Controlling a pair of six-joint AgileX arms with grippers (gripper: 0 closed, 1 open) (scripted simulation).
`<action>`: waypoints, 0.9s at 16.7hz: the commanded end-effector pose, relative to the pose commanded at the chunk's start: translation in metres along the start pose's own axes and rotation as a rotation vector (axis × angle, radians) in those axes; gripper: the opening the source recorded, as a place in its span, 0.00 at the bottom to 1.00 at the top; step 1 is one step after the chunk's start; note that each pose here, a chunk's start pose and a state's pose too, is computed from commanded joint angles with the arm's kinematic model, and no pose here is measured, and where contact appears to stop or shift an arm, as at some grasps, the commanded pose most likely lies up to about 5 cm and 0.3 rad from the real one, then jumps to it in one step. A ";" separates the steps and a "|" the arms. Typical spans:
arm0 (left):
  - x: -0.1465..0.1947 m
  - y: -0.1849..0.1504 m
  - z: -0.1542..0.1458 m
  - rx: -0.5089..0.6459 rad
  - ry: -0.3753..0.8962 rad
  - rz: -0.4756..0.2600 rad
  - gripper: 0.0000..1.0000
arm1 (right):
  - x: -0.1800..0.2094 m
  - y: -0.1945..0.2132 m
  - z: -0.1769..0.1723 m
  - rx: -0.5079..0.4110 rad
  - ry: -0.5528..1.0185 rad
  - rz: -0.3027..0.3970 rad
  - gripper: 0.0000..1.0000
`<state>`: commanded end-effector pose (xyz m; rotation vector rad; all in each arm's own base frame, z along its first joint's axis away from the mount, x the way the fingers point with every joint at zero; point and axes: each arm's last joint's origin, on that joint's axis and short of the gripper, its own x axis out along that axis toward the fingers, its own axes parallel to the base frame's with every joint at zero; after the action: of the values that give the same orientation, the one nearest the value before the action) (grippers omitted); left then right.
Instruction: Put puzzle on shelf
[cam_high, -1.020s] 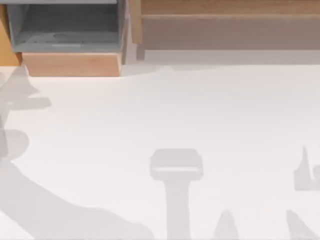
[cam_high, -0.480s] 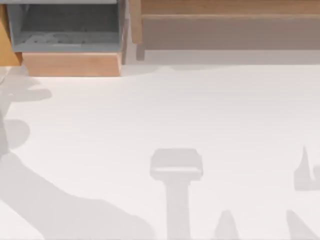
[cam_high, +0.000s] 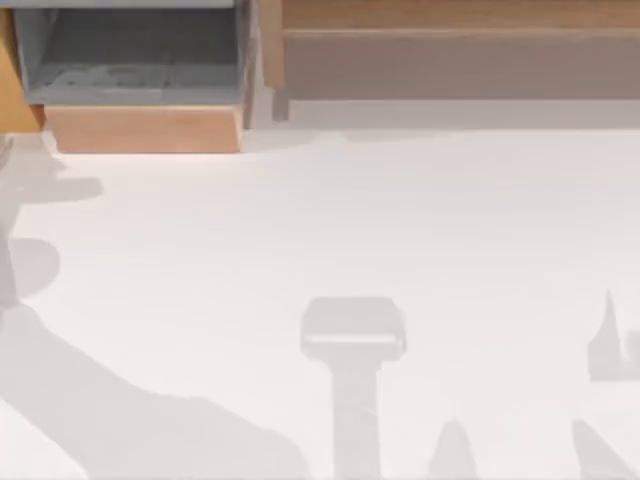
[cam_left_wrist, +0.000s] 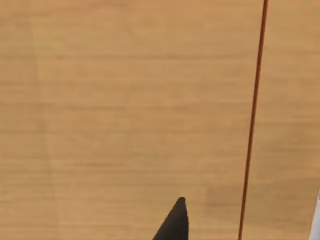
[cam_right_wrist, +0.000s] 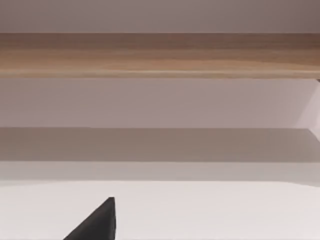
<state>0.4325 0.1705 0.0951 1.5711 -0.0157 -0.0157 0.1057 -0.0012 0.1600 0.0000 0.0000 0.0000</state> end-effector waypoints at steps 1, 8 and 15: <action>0.000 0.000 0.000 0.000 0.000 0.000 0.32 | 0.000 0.000 0.000 0.000 0.000 0.000 1.00; 0.000 0.000 0.000 0.000 0.000 0.000 0.00 | 0.000 0.000 0.000 0.000 0.000 0.000 1.00; -0.002 -0.005 -0.002 -0.012 0.004 -0.016 0.00 | 0.000 0.000 0.000 0.000 0.000 0.000 1.00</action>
<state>0.4308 0.1723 0.0906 1.5592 0.0002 -0.0251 0.1057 -0.0012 0.1600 0.0000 0.0000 0.0000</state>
